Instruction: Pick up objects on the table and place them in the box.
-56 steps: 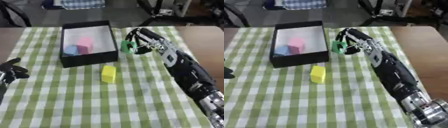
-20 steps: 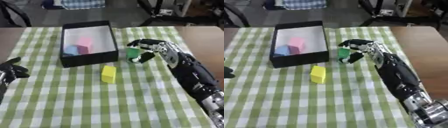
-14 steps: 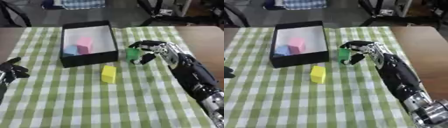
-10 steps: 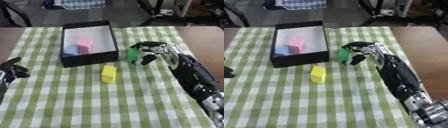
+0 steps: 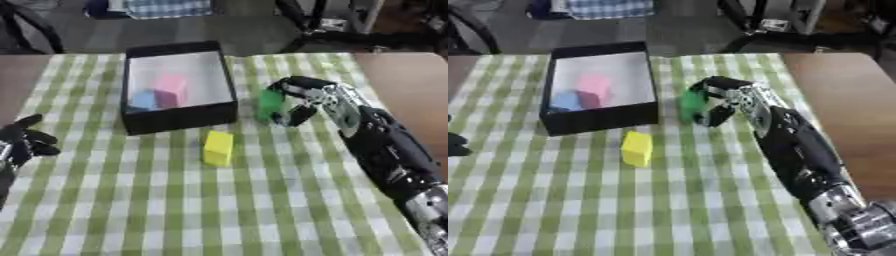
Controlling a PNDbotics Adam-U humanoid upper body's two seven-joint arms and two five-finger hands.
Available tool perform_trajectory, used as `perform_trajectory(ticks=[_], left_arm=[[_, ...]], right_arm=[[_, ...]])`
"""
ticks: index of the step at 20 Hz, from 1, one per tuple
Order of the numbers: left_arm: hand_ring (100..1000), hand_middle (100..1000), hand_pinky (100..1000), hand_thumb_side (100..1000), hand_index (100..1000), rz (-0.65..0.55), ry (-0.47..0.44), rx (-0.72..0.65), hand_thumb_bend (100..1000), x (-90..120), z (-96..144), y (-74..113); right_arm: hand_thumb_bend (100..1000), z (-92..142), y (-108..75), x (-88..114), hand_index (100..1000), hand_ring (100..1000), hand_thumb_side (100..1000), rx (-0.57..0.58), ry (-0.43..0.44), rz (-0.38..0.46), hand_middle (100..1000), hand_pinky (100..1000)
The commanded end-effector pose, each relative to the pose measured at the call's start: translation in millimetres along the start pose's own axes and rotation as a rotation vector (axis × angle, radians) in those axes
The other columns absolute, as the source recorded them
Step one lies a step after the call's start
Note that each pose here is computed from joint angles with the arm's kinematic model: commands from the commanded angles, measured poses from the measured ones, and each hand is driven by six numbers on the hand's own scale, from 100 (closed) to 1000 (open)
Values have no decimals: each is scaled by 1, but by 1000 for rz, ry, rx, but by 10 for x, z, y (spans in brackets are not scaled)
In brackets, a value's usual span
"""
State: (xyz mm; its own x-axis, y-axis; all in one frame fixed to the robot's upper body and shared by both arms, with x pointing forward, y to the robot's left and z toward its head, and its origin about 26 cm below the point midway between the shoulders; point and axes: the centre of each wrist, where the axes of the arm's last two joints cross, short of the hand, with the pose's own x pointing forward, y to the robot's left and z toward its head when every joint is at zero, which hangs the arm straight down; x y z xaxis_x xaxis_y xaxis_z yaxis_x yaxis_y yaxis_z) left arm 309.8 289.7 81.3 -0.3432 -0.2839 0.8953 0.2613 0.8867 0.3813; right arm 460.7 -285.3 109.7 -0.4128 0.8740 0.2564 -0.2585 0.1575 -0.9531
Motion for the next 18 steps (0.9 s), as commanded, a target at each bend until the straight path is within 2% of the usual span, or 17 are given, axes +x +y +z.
perform_trajectory(ticks=[1, 5, 8, 10, 13, 18], left_arm=[[593, 593, 717, 1000, 909, -32, -16, 4, 170, 69, -2, 99], [593, 593, 717, 1000, 909, -34, -20, 2, 169, 79, -13, 102], [592, 592, 717, 1000, 909, -28, -32, -4, 172, 99, -42, 83], [592, 592, 717, 1000, 909, -20, -45, -11, 172, 119, -74, 53], [592, 592, 717, 1000, 909, -6, -68, -29, 173, 160, -133, 1], [592, 592, 717, 1000, 909, 24, -116, -63, 177, 246, -248, -101]], right_arm=[[100, 47, -395, 49, 543, 582, 100, -149, -31, 19, 292, 855], [100, 20, -682, 140, 544, 579, 100, -256, -83, 18, 292, 857], [100, -39, -881, 231, 556, 581, 100, -284, -110, 28, 302, 862], [100, -119, -945, 301, 566, 581, 100, -285, -127, 14, 307, 864], [100, -270, -919, 397, 586, 584, 100, -256, -148, -26, 323, 870], [100, -467, -720, 468, 651, 615, 142, -159, -130, -65, 384, 881]])
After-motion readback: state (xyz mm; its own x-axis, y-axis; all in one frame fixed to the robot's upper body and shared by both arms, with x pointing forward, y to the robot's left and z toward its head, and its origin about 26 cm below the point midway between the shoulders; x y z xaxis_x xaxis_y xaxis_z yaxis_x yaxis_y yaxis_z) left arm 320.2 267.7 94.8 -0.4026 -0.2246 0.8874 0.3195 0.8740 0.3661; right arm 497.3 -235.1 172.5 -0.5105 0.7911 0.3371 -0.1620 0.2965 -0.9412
